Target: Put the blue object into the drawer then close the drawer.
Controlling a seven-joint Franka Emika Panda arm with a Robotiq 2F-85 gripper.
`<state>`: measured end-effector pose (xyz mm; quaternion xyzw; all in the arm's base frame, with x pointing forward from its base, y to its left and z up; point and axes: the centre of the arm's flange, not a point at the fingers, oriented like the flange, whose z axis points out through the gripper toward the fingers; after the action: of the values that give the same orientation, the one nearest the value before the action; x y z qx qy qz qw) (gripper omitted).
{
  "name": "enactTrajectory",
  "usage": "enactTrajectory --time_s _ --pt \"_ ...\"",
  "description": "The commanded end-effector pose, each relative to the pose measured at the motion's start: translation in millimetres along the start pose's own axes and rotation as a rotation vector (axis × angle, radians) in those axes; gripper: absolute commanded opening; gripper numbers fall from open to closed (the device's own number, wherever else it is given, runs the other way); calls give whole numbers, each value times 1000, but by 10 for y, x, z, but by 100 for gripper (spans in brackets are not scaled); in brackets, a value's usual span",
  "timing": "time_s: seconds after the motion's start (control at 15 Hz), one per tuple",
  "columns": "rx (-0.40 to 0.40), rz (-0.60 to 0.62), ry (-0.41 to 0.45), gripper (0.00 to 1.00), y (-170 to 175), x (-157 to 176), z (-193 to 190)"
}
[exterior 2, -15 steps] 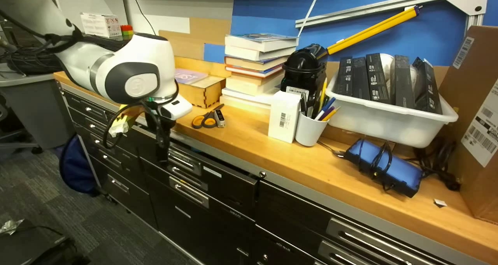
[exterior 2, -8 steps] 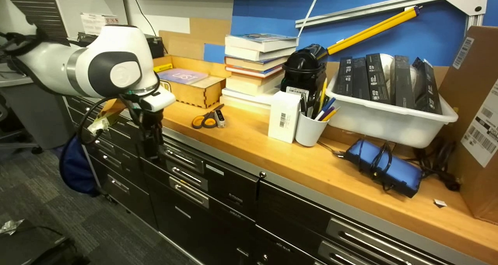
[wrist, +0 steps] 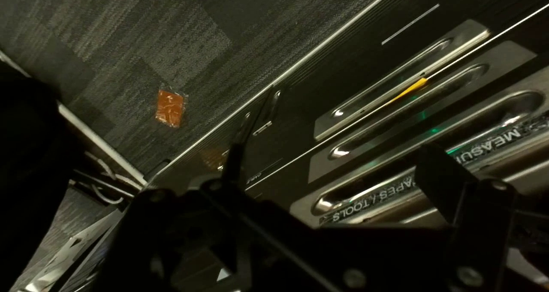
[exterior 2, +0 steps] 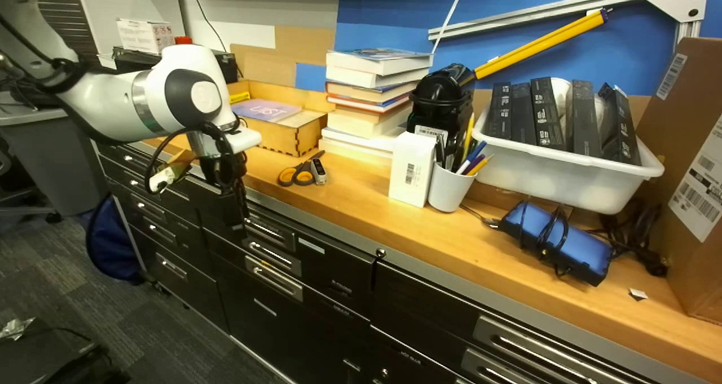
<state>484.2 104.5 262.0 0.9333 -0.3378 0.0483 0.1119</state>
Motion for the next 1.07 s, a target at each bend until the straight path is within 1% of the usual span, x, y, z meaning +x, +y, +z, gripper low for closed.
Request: enactTrajectory --time_s 0.0,0.2,0.33,0.47,0.67,0.8,0.87,1.0 --pt "-84 -24 13 100 -411 126 72" --pt "-114 -69 -24 100 -531 98 137" --pt "-113 -49 3 100 -578 78 156" --pt "-93 -23 41 100 -621 46 170" --pt "-114 17 122 100 -681 -33 186" --pt "-121 34 155 100 -673 -97 148" --pt "-125 34 155 100 -664 -129 121" --pt "-77 -12 107 100 -556 -204 -61"
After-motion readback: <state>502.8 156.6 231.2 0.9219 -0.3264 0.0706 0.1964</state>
